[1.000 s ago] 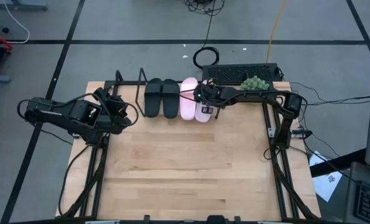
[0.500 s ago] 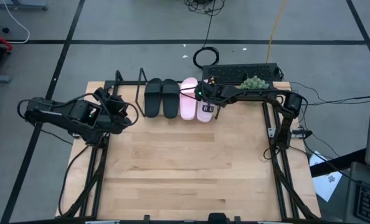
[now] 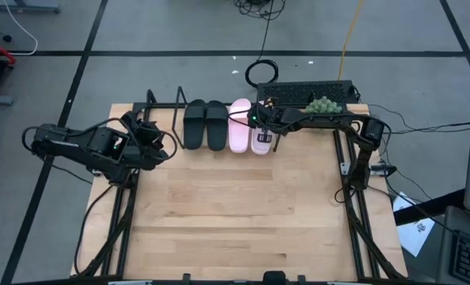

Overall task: Pick and place slides into the shelf
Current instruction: Put the pink slipper on the shelf

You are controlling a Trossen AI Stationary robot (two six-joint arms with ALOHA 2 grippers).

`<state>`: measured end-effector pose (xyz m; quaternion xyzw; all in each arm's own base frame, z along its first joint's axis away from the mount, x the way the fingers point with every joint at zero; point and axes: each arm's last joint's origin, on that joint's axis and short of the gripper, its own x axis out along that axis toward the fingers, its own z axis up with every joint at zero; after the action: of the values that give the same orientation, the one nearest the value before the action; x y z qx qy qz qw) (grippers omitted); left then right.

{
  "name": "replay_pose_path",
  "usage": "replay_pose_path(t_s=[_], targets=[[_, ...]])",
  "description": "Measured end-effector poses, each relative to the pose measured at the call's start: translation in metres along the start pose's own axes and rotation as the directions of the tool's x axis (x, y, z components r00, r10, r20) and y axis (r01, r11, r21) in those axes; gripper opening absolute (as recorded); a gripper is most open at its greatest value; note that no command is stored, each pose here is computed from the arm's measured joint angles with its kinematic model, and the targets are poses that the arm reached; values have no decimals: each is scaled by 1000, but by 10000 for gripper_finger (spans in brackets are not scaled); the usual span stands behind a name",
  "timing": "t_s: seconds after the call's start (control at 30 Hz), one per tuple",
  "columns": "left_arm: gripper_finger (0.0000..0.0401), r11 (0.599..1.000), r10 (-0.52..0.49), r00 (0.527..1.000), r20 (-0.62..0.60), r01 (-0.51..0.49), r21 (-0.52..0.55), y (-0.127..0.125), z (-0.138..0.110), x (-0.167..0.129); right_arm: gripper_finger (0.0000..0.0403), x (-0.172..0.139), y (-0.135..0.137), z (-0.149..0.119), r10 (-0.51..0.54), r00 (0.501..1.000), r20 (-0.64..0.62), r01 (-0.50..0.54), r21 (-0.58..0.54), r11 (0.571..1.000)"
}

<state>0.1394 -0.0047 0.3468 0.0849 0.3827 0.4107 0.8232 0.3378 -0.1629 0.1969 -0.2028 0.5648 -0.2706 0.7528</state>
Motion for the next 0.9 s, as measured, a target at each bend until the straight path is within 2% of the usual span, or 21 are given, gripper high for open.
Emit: replay_pose_path(t_s=[0.2,0.37,0.9], targets=[[214,1000,0,1000,0,0,-1,0,0,0,28,0,0,0,21,1000,12,-21,1,1000],[214,1000,0,1000,0,0,-1,0,0,0,39,0,1,1,45,999,22,-45,-1,999],[214,1000,0,1000,0,0,-3,0,0,0,140,0,2,0,49,999,16,-49,-4,999]])
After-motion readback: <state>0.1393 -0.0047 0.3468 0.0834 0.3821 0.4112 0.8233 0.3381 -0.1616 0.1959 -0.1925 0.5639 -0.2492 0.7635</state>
